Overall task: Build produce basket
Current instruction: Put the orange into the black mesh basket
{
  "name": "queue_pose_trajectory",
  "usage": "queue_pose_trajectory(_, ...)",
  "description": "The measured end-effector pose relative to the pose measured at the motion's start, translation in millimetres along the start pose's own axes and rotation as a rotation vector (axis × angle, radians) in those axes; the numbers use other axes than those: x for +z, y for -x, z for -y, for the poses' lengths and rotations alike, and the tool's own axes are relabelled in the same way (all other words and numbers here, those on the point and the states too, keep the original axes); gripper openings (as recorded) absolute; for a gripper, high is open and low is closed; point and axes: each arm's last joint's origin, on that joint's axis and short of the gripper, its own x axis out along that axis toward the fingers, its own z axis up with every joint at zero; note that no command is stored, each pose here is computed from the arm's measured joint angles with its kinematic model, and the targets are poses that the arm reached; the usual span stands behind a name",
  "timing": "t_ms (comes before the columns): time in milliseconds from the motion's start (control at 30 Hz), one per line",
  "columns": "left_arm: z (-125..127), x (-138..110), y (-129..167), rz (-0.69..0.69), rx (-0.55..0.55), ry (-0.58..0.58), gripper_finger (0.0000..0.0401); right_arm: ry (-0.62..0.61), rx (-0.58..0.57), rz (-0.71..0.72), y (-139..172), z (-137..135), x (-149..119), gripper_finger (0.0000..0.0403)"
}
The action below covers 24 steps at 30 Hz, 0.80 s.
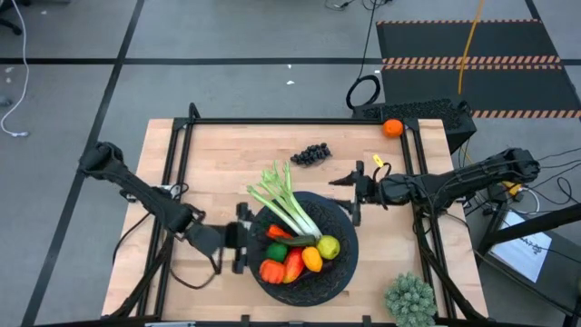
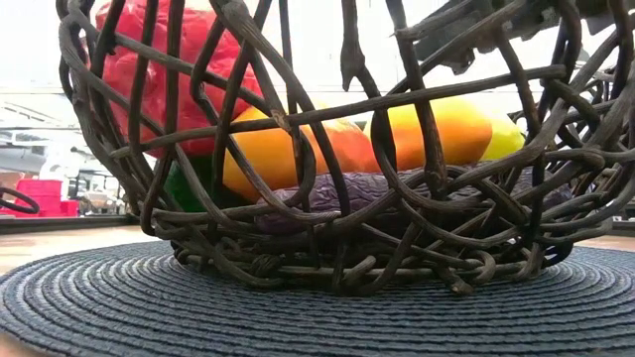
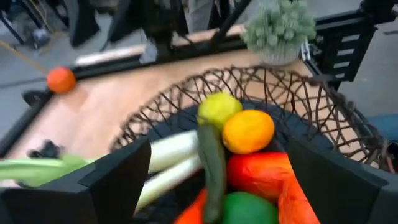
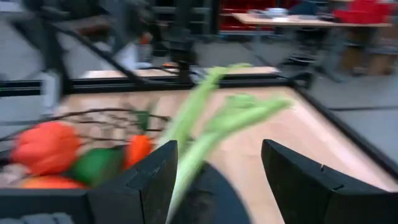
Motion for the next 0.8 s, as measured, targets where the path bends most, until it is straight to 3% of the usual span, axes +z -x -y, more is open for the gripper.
queue_pose_trajectory(367,-74.3,23.5,57.7,0.044,0.207,-0.064,0.0304,0.03,-0.625,-0.132,-0.5,52.1,-12.8,0.0226)
queue_pose_trajectory(700,-124.5,24.5,82.5,0.033,0.394,-0.081,0.0262,-0.077,-0.84,-0.225,9.8,125.6,-20.9,0.0226)
queue_pose_trajectory(800,-133.2,22.3,81.3,0.018,0.39,-0.061,0.0258,-0.106,-0.883,-0.267,18.2,147.4,-22.9,0.0229)
